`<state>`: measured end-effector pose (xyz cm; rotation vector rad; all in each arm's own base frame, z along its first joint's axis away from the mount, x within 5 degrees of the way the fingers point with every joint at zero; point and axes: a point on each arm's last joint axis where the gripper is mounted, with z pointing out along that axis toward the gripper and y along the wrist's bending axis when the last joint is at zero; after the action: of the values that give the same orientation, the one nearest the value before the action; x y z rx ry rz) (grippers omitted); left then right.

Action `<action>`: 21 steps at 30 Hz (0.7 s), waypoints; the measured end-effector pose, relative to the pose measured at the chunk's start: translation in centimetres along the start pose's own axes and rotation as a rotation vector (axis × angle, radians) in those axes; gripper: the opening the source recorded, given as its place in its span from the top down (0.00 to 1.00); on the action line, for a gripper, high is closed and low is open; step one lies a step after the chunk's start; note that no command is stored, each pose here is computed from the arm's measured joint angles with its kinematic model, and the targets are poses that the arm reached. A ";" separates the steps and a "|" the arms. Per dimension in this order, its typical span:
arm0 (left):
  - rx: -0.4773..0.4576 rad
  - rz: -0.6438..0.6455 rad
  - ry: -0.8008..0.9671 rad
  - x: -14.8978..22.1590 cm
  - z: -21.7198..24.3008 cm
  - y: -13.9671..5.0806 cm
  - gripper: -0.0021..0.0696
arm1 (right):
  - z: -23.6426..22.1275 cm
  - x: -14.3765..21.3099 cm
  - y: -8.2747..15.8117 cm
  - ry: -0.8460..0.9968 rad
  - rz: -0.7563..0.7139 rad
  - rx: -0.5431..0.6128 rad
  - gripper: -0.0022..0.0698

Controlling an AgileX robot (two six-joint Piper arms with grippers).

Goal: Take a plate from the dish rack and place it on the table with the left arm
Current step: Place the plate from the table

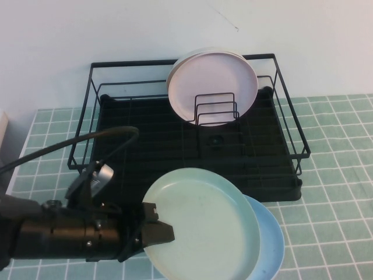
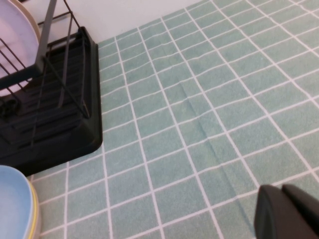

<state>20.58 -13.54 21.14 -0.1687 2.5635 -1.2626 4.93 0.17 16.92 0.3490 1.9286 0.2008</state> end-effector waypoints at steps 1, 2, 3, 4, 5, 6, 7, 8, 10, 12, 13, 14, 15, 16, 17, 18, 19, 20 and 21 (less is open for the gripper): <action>-0.006 -0.014 0.010 -0.1 0.6 0.4 0.82 | 0.0 0.0 0.0 0.000 0.000 0.000 0.97; -0.008 -0.022 0.016 -0.3 1.1 0.8 0.82 | 0.0 0.0 0.0 0.000 0.000 0.000 0.97; -0.008 -0.025 0.017 -0.4 1.6 1.2 0.82 | 0.0 0.0 0.0 0.000 0.000 0.000 0.97; -0.008 -0.025 0.015 -0.6 1.9 1.4 0.82 | 0.0 0.0 0.0 0.000 0.000 0.000 0.97; -0.005 -0.026 0.013 -0.7 2.3 1.7 0.82 | 0.0 0.0 0.0 0.000 0.000 0.000 0.97; -0.003 -0.030 0.011 -0.8 2.5 1.9 0.82 | 0.0 0.0 0.0 0.000 0.000 0.000 0.97; -0.001 -0.042 0.009 -0.9 2.9 2.1 0.82 | 0.0 0.0 0.0 0.000 0.000 0.000 0.97; -0.002 -0.051 0.008 -1.0 3.1 2.3 0.82 | 0.0 0.0 0.0 0.000 0.000 0.000 0.97; -0.007 -0.078 0.012 -1.1 3.7 2.8 0.82 | 0.0 0.0 0.0 0.000 0.000 0.000 0.97; -0.012 -0.084 0.016 -1.1 4.2 3.3 0.82 | 0.0 0.0 0.0 0.000 0.000 0.000 0.97; -0.008 -0.077 0.025 -1.1 4.5 3.5 0.82 | 0.0 0.0 0.0 0.000 0.000 0.000 0.97; -0.003 -0.068 0.034 -1.1 4.6 3.6 0.82 | 0.0 0.0 0.0 0.000 0.000 0.000 0.97; 0.005 -0.056 0.049 -1.0 4.9 3.7 0.82 | 0.0 0.0 0.0 0.000 0.000 0.000 0.97; 0.012 -0.046 0.064 -0.9 5.1 3.9 0.82 | 0.0 0.0 0.0 0.000 0.000 0.000 0.97; 0.018 -0.043 0.077 -0.8 5.3 4.0 0.82 | 0.0 0.0 0.0 0.000 0.000 0.000 0.97; 0.022 -0.044 0.088 -0.8 5.5 4.1 0.82 | 0.0 0.0 0.0 0.000 0.000 0.000 0.97; 0.028 -0.045 0.094 -0.9 5.7 4.1 0.82 | 0.0 0.0 0.0 0.000 0.000 0.000 0.97; 0.032 -0.045 0.099 -1.0 5.9 4.1 0.81 | 0.0 0.0 0.0 0.000 0.000 0.000 0.97; 0.039 -0.042 0.099 -1.2 6.0 4.0 0.81 | 0.0 0.0 0.0 0.000 0.000 0.000 0.97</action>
<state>23.58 -15.37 14.73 -0.1568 2.6290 -1.3683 4.93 0.17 16.92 0.3490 1.9286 0.2008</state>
